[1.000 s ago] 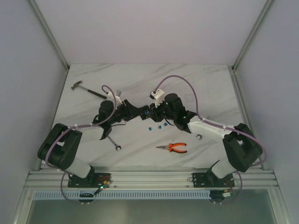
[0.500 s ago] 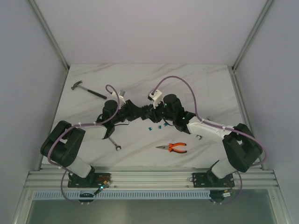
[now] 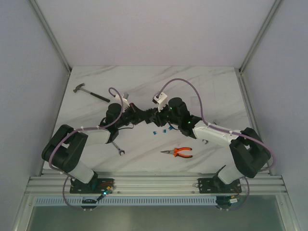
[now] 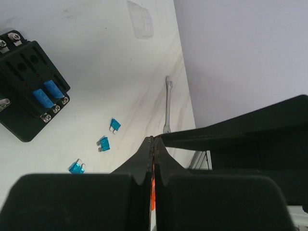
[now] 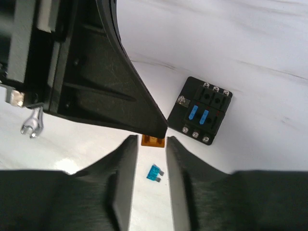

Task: Snap on the fuse box
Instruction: Pick up the fuse from the center of the board.

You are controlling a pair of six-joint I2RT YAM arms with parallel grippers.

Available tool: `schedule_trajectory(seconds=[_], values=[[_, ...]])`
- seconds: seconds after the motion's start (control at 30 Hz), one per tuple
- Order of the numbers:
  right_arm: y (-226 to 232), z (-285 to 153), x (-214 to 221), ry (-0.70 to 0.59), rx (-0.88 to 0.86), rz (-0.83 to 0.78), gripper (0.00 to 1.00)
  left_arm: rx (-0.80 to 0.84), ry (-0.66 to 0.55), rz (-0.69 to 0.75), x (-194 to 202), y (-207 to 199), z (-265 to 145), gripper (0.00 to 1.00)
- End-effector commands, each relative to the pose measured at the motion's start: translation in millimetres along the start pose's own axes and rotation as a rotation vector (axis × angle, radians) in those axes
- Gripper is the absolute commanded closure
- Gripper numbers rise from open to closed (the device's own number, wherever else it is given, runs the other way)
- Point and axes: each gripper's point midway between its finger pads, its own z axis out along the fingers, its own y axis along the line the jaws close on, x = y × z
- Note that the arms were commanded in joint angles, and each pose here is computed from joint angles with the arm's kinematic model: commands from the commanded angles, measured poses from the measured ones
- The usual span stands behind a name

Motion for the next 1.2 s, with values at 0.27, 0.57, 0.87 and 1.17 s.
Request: schedule_trajectory(seconds=[0.27, 0.57, 0.87, 1.17], values=[[2.3, -34.9, -74.0, -0.299, 0.039, 0.256, 0.48, 0.164, -0.209, -0.062, -31.5, -46.0, -19.3, 1.0], [15.7, -53.2, -104.1, -0.511, -0.111, 0.585, 0.55, 0.283, -0.402, -0.087, -51.9, -93.1, -46.5, 1.0], [35.7, -59.9, -113.7, -0.594, -0.343, 0.665, 0.64, 0.355, -0.46, -0.119, -52.6, -114.7, -60.8, 1.0], [39.2, -66.3, -118.7, -0.623, -0.396, 0.661, 0.71, 0.399, -0.438, -0.155, -48.8, -119.5, -60.1, 1.0]])
